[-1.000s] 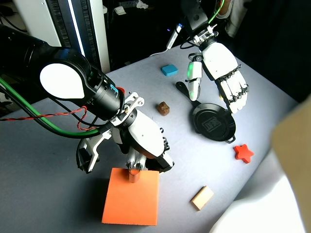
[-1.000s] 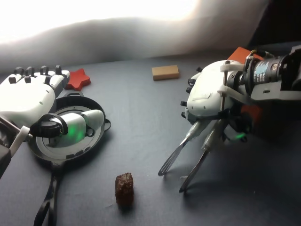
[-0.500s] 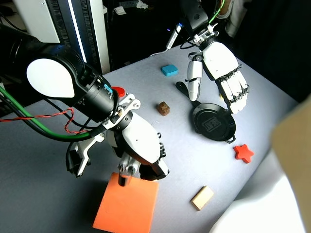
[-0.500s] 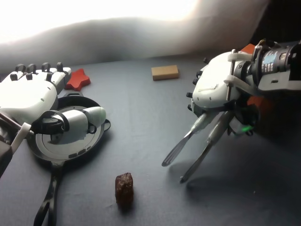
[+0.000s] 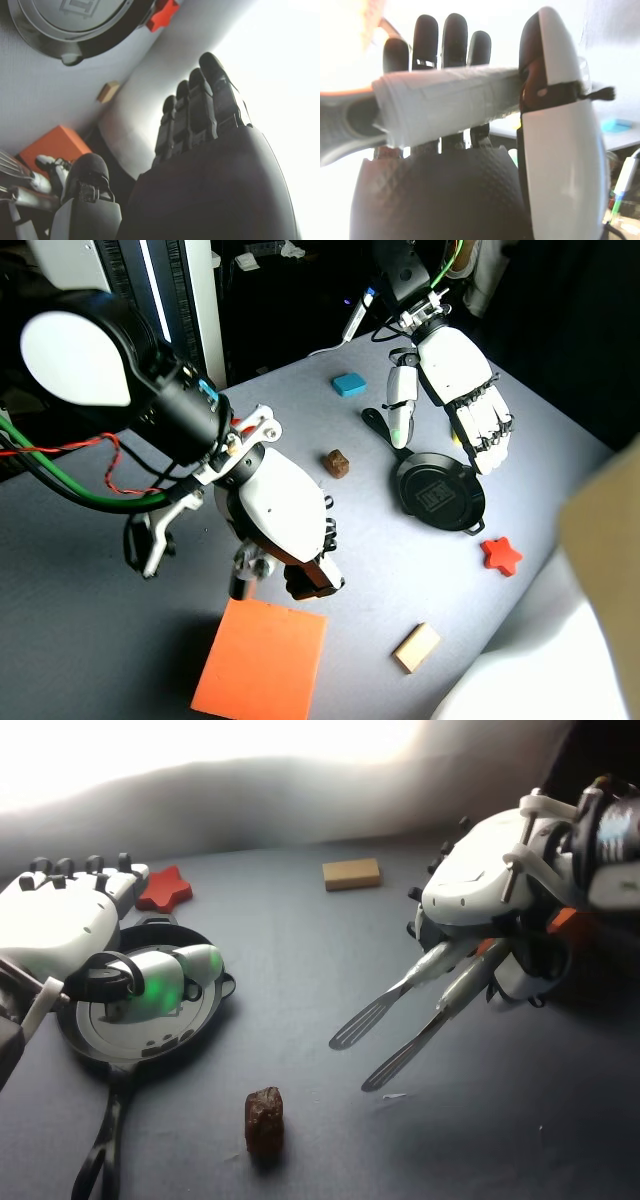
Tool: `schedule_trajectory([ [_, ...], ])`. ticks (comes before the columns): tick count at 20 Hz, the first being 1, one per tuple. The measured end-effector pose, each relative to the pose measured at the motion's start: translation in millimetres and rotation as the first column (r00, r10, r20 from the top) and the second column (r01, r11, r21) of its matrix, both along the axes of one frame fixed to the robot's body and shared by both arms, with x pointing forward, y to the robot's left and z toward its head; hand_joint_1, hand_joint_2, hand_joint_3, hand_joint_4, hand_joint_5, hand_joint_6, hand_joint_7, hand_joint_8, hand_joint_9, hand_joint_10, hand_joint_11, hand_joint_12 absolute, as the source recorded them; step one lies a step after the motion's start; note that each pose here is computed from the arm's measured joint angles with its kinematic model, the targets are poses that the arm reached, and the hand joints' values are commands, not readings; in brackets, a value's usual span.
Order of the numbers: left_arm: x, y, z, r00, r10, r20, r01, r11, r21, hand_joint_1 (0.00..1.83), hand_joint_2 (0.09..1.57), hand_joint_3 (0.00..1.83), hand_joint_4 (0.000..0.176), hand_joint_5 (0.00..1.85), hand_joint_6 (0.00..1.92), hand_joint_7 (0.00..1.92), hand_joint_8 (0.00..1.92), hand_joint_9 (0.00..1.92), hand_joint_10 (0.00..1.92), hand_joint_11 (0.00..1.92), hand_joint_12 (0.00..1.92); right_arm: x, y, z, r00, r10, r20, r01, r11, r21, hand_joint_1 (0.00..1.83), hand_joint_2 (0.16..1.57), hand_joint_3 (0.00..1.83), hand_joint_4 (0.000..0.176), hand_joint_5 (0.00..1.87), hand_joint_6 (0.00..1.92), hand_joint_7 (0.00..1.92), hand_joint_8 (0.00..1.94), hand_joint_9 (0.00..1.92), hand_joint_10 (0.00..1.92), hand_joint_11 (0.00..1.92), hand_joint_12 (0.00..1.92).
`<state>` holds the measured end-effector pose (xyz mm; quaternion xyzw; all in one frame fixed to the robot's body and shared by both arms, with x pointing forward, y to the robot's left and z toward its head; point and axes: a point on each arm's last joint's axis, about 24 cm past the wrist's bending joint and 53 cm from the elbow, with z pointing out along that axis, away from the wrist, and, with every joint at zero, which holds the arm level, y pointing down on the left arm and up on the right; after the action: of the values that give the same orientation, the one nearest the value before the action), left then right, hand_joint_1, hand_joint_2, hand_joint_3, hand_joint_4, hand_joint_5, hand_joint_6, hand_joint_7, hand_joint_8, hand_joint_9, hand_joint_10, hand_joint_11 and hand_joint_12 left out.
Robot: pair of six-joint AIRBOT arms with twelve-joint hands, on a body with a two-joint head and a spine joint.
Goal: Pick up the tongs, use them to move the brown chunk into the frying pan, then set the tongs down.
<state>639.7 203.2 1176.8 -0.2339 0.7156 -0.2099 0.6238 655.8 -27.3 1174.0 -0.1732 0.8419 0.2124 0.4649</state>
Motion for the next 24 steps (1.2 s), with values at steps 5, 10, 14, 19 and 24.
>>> schedule_trajectory([
  [5,1.4,-0.4,3.5,1.0000,0.002,0.008,-0.002,0.9999,-0.013,0.00,1.19,0.00,0.024,0.11,0.00,0.13,0.00,0.14,0.00,0.00,0.63,-13.9,3.1,17.6,0.998,-0.068,-0.015,0.070,0.994,0.088,1.15,1.11,0.00,0.000,0.68,0.53,0.96,0.04,0.62,0.68,0.29,1.54],
  [10,7.0,8.7,4.7,0.9996,0.024,0.014,-0.024,0.9997,-0.009,0.00,1.19,0.00,0.015,0.11,0.00,0.13,0.00,0.15,0.00,0.00,0.62,-21.0,-1.0,17.9,0.988,-0.138,-0.073,0.146,0.982,0.120,1.14,1.09,0.00,0.000,0.65,0.59,0.96,0.04,0.62,0.72,0.29,1.54],
  [14,11.7,15.8,5.7,0.9990,0.039,0.020,-0.039,0.9991,-0.014,0.00,1.20,0.00,0.023,0.09,0.00,0.12,0.00,0.13,0.00,0.00,0.59,-26.3,1.5,18.3,0.979,-0.196,-0.062,0.203,0.970,0.134,1.15,1.10,0.00,0.000,0.66,0.58,0.96,0.04,0.60,0.72,0.27,1.55],
  [19,16.3,20.6,9.8,0.9982,0.051,0.032,-0.050,0.9985,-0.020,0.00,1.21,0.00,0.027,0.10,0.00,0.13,0.01,0.13,0.01,0.00,0.59,-42.0,13.3,-3.7,0.950,-0.260,-0.175,0.290,0.941,0.176,1.15,1.10,0.00,0.000,0.67,0.55,0.96,0.04,0.61,0.70,0.27,1.54],
  [24,18.3,23.9,8.1,0.9982,0.056,0.023,-0.055,0.9981,-0.028,0.00,1.20,0.00,0.024,0.07,0.00,0.09,0.00,0.10,0.00,0.00,0.50,-45.7,24.2,2.7,0.949,-0.291,-0.124,0.314,0.917,0.246,1.16,1.09,0.00,0.000,0.68,0.55,0.97,0.04,0.62,0.70,0.27,1.55],
])
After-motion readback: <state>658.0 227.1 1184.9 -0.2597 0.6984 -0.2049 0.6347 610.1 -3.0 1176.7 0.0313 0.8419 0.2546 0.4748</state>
